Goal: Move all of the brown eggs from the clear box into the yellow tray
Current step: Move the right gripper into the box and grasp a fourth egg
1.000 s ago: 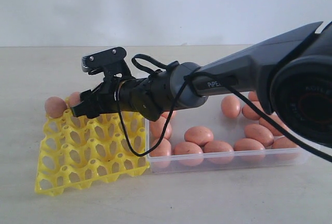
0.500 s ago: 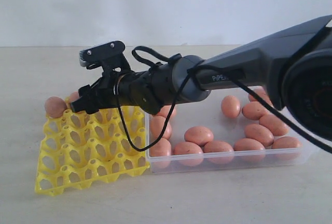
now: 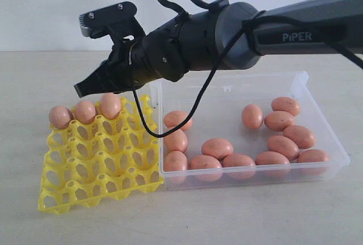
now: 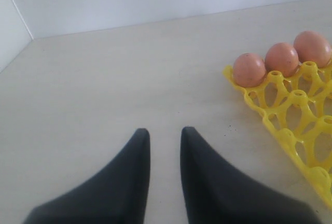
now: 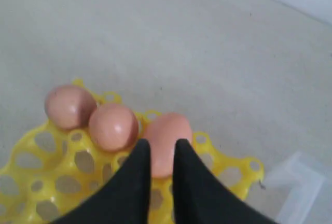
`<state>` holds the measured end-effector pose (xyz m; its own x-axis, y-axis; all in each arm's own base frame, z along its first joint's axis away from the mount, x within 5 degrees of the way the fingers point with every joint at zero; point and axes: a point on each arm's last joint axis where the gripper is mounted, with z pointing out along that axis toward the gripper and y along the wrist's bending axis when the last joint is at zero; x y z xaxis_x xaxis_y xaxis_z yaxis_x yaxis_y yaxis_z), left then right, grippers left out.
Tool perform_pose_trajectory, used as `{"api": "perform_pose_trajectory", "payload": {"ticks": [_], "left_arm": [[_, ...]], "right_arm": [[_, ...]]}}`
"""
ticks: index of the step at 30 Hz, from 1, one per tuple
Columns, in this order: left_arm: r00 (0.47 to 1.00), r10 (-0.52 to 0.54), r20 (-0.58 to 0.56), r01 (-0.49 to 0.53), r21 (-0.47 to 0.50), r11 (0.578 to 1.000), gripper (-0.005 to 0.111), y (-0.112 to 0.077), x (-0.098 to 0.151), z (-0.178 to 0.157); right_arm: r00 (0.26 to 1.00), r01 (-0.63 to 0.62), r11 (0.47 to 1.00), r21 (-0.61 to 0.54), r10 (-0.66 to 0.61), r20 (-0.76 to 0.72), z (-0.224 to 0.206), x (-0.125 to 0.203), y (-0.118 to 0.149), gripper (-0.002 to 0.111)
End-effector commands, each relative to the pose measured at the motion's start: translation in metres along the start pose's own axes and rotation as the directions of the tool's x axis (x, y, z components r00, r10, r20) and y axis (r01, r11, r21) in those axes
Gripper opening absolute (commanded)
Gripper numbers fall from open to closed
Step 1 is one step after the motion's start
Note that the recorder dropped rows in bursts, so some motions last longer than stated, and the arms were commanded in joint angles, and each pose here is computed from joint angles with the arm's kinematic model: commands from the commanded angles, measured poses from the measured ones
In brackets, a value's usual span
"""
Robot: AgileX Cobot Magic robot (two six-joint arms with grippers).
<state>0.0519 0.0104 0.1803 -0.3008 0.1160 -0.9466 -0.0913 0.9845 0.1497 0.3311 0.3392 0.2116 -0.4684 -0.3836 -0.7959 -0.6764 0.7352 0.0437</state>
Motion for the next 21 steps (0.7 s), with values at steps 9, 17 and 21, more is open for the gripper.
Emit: {"api": "perform_pose_trajectory", "payload": {"ticks": [9,17,21], "left_arm": [[1.000,-0.004,0.005,0.004,0.000,1.000,0.022,0.000,0.000,0.000],[1.000,-0.004,0.005,0.004,0.000,1.000,0.022,0.000,0.000,0.000],[1.000,-0.004,0.005,0.004,0.000,1.000,0.022,0.000,0.000,0.000]], "right_arm": [[0.961,0.160,0.981,0.107,-0.130,-0.245,-0.060,-0.012,-0.013,0.000],[0.673,0.155,0.961,0.230,0.068,-0.737,-0.096,0.030,-0.063,0.000],[0.657,0.074,0.995,0.064,-0.001,-0.754,-0.097,0.033,-0.073,0.000]]}}
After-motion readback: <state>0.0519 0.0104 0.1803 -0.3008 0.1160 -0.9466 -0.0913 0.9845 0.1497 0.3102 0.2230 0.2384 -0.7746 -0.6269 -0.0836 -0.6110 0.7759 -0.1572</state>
